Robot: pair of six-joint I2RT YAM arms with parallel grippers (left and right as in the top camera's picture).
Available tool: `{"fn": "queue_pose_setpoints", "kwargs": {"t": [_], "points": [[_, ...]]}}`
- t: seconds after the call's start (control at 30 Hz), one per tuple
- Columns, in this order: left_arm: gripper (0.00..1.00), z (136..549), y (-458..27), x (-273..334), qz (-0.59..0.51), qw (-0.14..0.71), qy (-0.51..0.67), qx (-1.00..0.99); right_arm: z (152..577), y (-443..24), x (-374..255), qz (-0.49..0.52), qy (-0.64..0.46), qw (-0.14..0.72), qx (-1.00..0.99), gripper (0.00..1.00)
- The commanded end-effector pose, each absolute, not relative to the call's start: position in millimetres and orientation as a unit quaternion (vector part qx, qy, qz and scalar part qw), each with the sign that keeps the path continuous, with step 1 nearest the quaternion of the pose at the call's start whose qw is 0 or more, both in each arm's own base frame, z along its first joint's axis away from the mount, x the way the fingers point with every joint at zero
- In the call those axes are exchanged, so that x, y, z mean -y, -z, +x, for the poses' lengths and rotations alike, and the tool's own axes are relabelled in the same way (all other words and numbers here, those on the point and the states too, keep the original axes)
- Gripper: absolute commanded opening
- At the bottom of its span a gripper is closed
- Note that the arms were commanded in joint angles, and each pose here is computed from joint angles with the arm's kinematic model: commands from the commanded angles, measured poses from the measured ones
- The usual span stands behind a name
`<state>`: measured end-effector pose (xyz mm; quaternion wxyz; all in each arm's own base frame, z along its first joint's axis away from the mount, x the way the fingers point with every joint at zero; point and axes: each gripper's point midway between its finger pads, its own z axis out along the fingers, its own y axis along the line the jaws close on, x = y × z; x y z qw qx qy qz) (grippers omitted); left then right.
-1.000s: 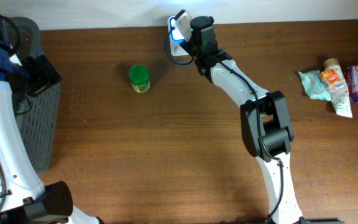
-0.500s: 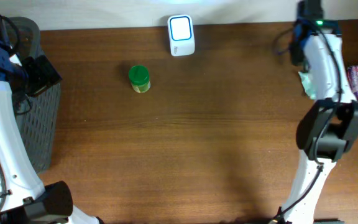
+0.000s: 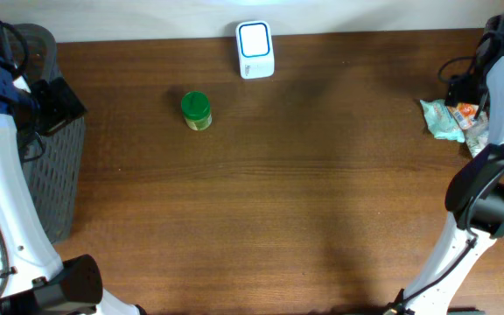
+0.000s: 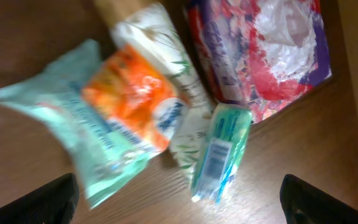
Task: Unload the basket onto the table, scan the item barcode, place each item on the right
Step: 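Carry the teal box right and drop it on the pile, then reach the right gripper left to the green-lidded jar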
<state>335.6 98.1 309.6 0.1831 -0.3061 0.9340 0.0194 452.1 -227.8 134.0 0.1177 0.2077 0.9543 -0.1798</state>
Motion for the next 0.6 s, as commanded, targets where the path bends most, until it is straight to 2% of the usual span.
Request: {"fn": "queue_pose_setpoints", "kwargs": {"t": [0.0, 0.1, 0.17, 0.37, 0.5, 0.57], "points": [[0.99, 331, -316, -99, -0.315, 0.193, -0.022, -0.929, 476, -219, 134, 0.155, -0.005, 0.244, -0.957, 0.99], [0.99, 331, -316, -99, -0.314, 0.193, -0.022, -0.929, 487, -244, 36, 0.070, -0.201, 0.264, -0.941, 0.99], [0.99, 331, -316, -99, -0.314, 0.193, -0.022, -0.929, 487, -246, -11, 0.030, -0.267, 0.248, -0.931, 0.99], [0.99, 331, -316, -99, -0.314, 0.193, -0.022, -0.929, 476, -244, -149, -0.107, -0.312, 0.222, -0.918, 0.99], [0.99, 331, -316, -99, -0.314, 0.193, -0.022, -0.929, 479, -264, -247, -0.216, -0.306, 0.296, -0.879, 0.99], [0.99, 331, -316, -99, -0.314, 0.193, -0.022, -0.929, 481, -266, -270, -0.235, -0.277, 0.323, -0.874, 0.99]]}}
